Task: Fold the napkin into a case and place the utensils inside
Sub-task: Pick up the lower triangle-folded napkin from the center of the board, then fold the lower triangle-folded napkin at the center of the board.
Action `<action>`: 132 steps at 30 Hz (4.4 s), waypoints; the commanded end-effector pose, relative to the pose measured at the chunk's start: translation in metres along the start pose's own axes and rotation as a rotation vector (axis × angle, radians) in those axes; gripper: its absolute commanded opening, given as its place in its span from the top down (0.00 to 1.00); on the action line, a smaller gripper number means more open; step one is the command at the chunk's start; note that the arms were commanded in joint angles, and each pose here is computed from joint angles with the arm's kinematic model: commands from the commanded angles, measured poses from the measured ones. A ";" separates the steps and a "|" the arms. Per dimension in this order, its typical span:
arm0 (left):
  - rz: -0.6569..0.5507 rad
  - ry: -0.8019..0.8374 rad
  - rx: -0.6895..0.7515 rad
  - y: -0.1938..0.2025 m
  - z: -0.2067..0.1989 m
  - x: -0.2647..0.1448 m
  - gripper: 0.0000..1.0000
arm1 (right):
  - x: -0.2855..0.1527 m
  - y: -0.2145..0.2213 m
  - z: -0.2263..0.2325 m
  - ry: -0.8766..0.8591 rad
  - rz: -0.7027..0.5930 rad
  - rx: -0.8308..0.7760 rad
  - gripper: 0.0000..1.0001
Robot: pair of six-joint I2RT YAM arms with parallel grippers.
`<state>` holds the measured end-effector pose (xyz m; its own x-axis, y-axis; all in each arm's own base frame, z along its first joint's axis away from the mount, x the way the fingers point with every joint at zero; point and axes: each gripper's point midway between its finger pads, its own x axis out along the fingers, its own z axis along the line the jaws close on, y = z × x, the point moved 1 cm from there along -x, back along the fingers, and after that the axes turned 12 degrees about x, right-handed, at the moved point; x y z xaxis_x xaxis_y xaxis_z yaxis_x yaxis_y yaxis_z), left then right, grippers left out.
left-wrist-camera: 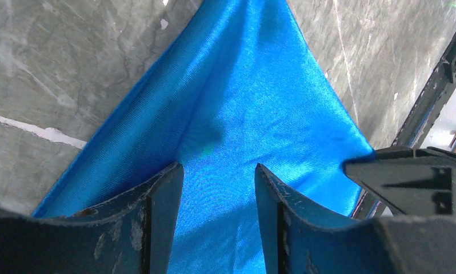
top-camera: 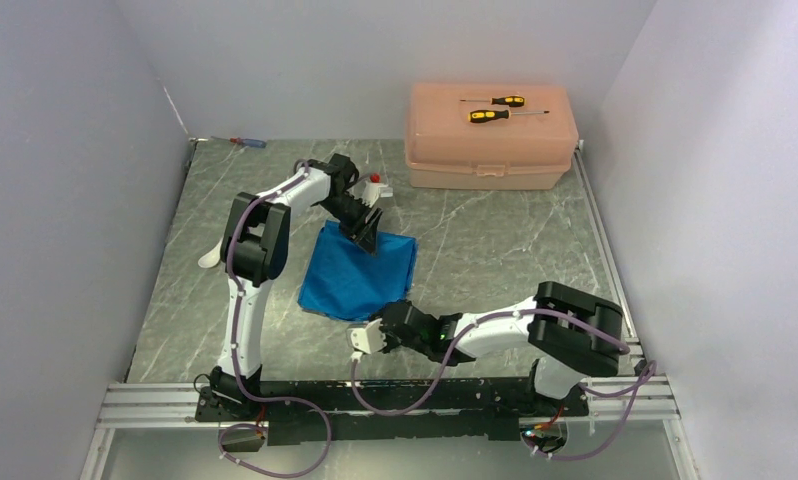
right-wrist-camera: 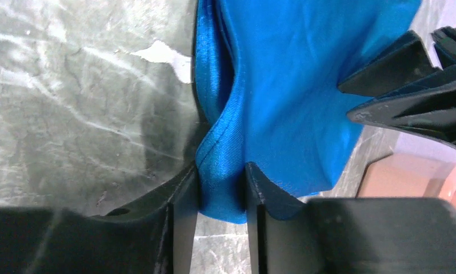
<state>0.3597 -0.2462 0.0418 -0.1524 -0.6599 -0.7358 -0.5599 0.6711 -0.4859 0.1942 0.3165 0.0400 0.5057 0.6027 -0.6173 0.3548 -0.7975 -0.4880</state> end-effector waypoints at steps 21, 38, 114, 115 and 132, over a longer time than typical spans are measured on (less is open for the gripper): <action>0.101 -0.050 0.038 0.017 0.021 0.009 0.47 | 0.003 -0.018 -0.068 0.027 -0.180 0.632 1.00; 0.120 -0.041 0.047 0.021 0.022 0.010 0.48 | 0.039 0.024 -0.072 -0.117 -0.078 1.130 1.00; 0.151 -0.226 0.330 0.046 -0.036 -0.058 0.20 | 0.033 0.049 -0.081 -0.186 0.126 1.613 1.00; 0.156 -0.218 0.331 0.048 -0.037 -0.058 0.22 | 0.032 0.049 -0.081 -0.185 0.126 1.614 1.00; 0.210 -0.447 0.452 0.043 -0.010 -0.085 0.49 | 0.032 0.046 -0.087 -0.187 0.101 1.647 1.00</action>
<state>0.3180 -0.1635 0.0557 0.0509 -0.3569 -0.9328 -0.2206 0.9069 -0.3590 0.2844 0.2910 0.0330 0.2993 0.6143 -0.7301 -0.9045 -0.0610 -0.4221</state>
